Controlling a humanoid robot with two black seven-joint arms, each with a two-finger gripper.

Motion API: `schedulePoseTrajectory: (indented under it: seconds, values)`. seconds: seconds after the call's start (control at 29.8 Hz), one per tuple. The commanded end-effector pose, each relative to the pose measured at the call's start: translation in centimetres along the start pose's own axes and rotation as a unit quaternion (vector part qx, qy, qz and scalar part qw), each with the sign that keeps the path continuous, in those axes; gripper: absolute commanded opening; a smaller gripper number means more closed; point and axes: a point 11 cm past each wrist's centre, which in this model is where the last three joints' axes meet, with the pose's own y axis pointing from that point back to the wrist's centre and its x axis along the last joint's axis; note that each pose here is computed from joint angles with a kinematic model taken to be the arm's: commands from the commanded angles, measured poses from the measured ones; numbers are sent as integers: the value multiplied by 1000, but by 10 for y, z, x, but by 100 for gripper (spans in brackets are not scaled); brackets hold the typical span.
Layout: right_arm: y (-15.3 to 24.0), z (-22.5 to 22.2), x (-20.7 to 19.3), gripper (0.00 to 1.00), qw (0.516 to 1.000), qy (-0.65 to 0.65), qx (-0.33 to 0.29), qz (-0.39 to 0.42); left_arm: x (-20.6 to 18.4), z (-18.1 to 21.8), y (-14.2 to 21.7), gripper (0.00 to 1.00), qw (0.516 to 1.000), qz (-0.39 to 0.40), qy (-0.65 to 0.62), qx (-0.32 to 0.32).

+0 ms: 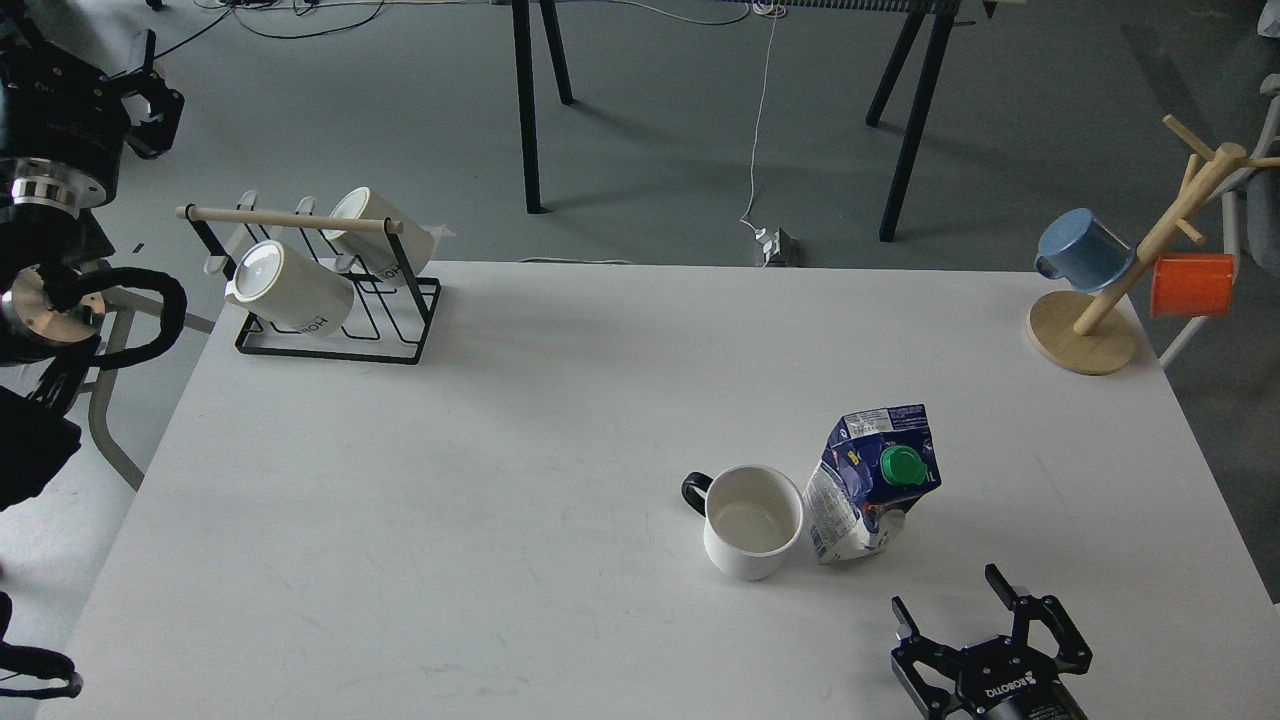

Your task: Place cup and milk with both arms

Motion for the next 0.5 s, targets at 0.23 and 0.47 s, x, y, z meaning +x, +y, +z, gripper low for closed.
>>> schedulePoseTrajectory:
  seconds: [0.23,0.47]
  values:
    - [-42,-157,-102,98,971,188,88,-114,-12,-8,0,100,999,-42,22,22]
    - [-114,-192,-199,100,937,230,126,-232,-13,-12,1,100,999,-42,23,25]
